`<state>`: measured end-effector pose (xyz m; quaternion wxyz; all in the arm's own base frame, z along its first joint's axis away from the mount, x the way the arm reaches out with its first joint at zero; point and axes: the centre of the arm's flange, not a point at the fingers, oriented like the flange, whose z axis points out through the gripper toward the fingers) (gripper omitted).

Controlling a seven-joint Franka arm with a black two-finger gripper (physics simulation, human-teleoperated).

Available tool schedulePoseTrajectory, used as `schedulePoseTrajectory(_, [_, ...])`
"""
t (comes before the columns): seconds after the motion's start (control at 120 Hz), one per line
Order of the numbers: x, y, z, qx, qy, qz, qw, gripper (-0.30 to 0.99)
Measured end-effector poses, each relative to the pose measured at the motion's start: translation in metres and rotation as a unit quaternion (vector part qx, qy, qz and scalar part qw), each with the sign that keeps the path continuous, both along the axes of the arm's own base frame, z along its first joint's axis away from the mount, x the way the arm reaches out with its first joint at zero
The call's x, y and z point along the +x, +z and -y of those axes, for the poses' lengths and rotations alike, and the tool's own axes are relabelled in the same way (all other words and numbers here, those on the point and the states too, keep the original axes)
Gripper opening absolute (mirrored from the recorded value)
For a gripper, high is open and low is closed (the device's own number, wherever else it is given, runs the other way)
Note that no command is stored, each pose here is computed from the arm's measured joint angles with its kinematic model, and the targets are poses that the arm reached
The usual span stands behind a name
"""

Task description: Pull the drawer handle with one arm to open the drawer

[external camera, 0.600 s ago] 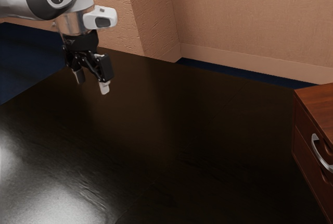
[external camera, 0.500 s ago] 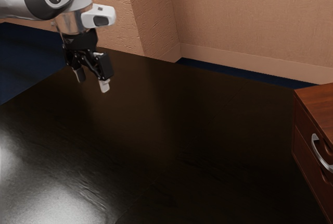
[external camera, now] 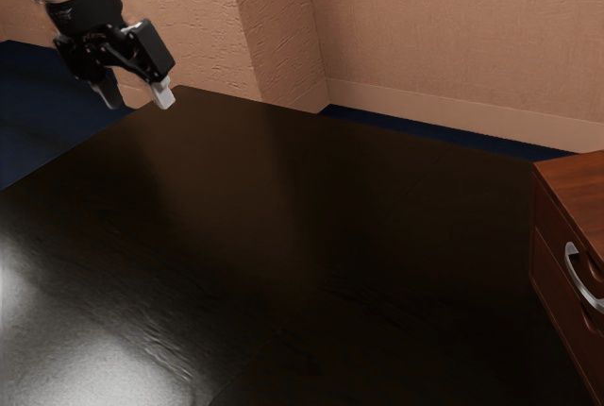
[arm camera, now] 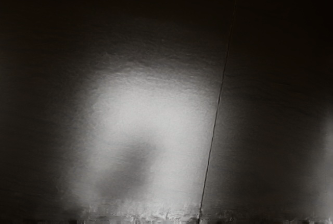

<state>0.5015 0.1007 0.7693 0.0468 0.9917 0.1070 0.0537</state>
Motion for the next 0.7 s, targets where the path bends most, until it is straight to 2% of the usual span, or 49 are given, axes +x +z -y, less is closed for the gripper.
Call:
schedulePoseTrajectory(0.075, [0.009, -0.012, 0.008, -0.03, 0.03, -0.004, 0.999, 0.69])
schedulePoseTrajectory(0.2, [0.02, -0.03, 0.022, -0.06, 0.081, -0.007, 0.995, 0.69])
schedulePoseTrajectory(0.533, [0.022, -0.014, 0.066, -0.103, 0.201, 0.013, 0.974, 0.67])
schedulePoseTrajectory(0.567, [0.024, -0.019, 0.073, -0.11, 0.207, 0.006, 0.972, 0.68])
schedulePoseTrajectory(0.642, [0.051, -0.055, 0.09, -0.115, 0.22, -0.026, 0.968, 0.68])
schedulePoseTrajectory(0.7, [0.065, -0.07, 0.11, -0.118, 0.213, -0.031, 0.969, 0.68])
